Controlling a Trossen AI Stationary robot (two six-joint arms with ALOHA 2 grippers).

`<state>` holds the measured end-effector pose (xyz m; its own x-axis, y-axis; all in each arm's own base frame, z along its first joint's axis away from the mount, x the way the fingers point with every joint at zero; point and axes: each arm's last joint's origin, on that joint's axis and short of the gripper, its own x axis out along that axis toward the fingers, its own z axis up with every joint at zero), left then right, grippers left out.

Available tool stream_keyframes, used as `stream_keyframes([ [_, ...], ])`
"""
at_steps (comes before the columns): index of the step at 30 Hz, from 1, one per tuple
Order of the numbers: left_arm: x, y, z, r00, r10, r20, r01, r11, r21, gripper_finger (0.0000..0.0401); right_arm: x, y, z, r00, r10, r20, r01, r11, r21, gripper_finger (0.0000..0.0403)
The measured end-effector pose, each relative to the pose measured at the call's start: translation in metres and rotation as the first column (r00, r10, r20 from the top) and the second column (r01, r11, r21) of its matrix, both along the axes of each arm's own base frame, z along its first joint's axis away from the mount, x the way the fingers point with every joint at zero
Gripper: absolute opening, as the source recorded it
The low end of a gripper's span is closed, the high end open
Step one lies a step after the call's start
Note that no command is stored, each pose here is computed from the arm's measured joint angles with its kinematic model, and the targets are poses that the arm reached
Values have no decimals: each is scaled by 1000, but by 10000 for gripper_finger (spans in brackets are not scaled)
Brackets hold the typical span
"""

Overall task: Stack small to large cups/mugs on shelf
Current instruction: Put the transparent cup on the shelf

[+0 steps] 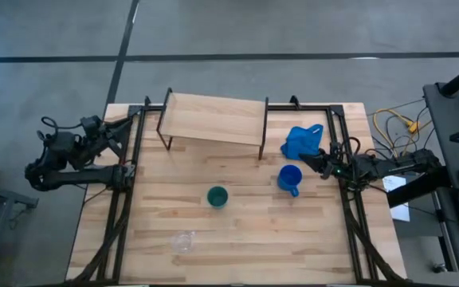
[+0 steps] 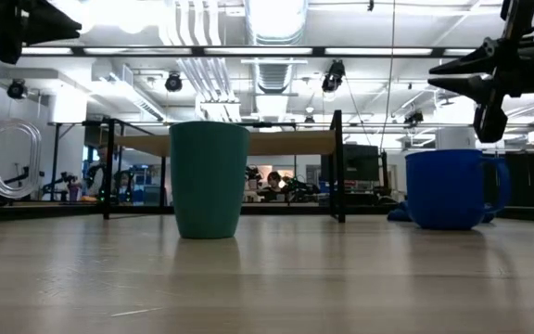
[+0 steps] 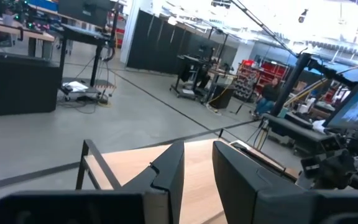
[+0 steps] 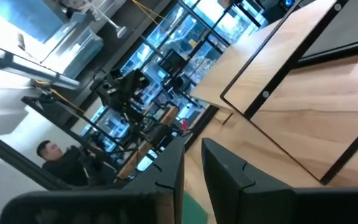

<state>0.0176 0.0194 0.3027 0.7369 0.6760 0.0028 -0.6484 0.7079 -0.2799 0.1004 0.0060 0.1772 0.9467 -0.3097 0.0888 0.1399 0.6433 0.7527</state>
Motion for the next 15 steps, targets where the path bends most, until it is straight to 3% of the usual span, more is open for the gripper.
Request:
stream_keyframes([
  [15,0,0,2,1000,0,24,0,1000,-2,70,0,-1,-1,999,-32,-22,32,999,-21,52],
])
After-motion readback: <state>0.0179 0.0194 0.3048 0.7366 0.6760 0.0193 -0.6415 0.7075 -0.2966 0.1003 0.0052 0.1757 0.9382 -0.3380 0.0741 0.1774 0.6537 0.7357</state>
